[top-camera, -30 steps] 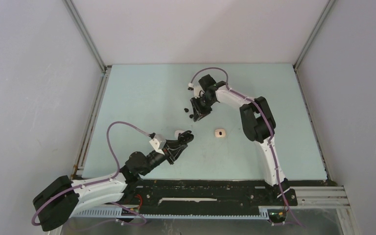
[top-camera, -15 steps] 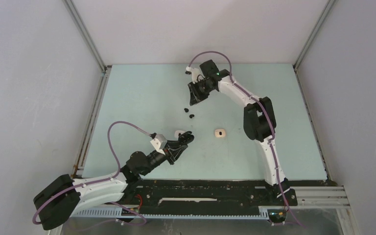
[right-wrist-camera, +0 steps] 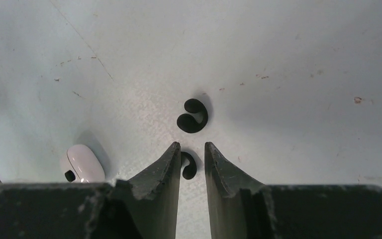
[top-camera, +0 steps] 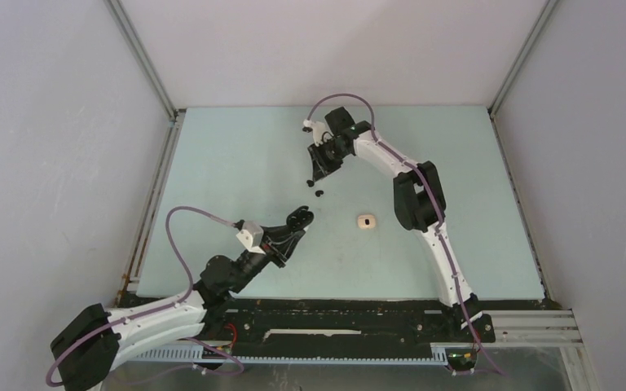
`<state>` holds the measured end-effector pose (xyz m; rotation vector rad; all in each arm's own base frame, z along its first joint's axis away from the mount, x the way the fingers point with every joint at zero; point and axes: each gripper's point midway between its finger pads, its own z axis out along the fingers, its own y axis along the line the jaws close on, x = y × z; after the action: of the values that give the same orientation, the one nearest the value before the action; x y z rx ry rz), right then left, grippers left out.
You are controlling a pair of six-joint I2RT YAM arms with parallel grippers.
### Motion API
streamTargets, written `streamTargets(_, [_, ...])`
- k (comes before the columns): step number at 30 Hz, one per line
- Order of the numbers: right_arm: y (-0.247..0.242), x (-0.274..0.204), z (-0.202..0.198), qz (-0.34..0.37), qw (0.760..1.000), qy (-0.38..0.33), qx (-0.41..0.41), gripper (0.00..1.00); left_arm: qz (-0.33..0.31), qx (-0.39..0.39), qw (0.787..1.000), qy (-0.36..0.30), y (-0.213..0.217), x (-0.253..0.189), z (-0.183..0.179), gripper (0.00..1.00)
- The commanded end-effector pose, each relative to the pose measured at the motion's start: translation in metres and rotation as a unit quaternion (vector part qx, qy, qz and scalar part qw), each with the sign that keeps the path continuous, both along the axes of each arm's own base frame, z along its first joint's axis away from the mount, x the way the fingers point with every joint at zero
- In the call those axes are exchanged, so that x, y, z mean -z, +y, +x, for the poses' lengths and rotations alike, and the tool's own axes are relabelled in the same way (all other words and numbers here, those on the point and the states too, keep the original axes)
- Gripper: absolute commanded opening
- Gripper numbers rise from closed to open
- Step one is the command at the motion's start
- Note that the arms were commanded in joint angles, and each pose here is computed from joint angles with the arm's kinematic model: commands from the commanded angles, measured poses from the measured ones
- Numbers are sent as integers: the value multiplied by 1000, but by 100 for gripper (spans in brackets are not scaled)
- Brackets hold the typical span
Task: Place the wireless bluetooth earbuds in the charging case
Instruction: Pick up the earbud from the center of the board.
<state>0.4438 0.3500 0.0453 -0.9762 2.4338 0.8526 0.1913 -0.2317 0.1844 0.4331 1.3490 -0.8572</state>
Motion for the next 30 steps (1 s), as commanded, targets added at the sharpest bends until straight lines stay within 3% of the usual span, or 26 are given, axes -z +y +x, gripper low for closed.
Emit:
streamTargets(1, [11, -11, 16, 2, 999, -29, 20, 27, 18, -61, 998, 7, 29, 33, 6, 0])
streamTargets(17, [14, 17, 24, -19, 998, -15, 53, 27, 18, -74, 997, 7, 33, 33, 8, 0])
streamTargets(30, [34, 21, 1, -2, 999, 15, 29, 28, 19, -70, 997, 7, 31, 33, 8, 0])
